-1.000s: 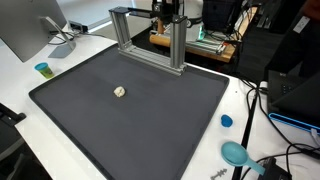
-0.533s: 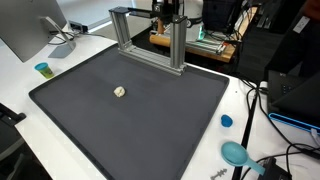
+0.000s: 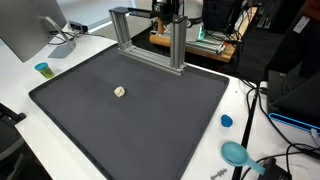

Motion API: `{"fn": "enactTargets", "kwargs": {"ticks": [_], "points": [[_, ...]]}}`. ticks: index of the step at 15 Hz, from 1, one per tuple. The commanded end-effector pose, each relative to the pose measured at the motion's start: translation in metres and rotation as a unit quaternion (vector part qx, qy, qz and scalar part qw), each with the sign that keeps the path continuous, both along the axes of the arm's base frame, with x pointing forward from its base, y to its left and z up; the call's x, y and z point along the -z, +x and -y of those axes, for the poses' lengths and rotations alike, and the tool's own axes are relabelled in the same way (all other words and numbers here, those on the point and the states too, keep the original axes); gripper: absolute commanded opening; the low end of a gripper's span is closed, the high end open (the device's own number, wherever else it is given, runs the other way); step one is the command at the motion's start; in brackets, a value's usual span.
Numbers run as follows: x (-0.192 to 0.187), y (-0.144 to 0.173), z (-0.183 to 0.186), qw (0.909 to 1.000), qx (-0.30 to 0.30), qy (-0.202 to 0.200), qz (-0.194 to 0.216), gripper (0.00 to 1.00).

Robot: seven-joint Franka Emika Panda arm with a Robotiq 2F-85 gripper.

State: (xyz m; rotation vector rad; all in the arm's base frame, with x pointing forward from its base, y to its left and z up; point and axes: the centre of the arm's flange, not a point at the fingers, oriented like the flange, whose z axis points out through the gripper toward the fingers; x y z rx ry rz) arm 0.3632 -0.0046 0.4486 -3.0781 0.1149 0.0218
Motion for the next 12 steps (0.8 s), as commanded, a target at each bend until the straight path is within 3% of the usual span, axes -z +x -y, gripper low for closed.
{"fn": "enactTargets", "kwargs": {"ticks": [1,4,6,8,12], "points": [[0.0069,0.0033,-0.0017,0.9999,0.013,0.005,0.002,0.71],[0.0088,0.003,0.0001,0.9999,0.014,0.003,0.0,0.77],[0.012,0.0031,0.0015,0.9999,0.014,0.002,-0.002,0.73],[0.0142,0.0036,0.0016,0.9999,0.014,0.002,-0.003,0.48],[0.0102,0.0043,0.0062,0.9999,0.017,-0.004,0.0,0.29]]}}
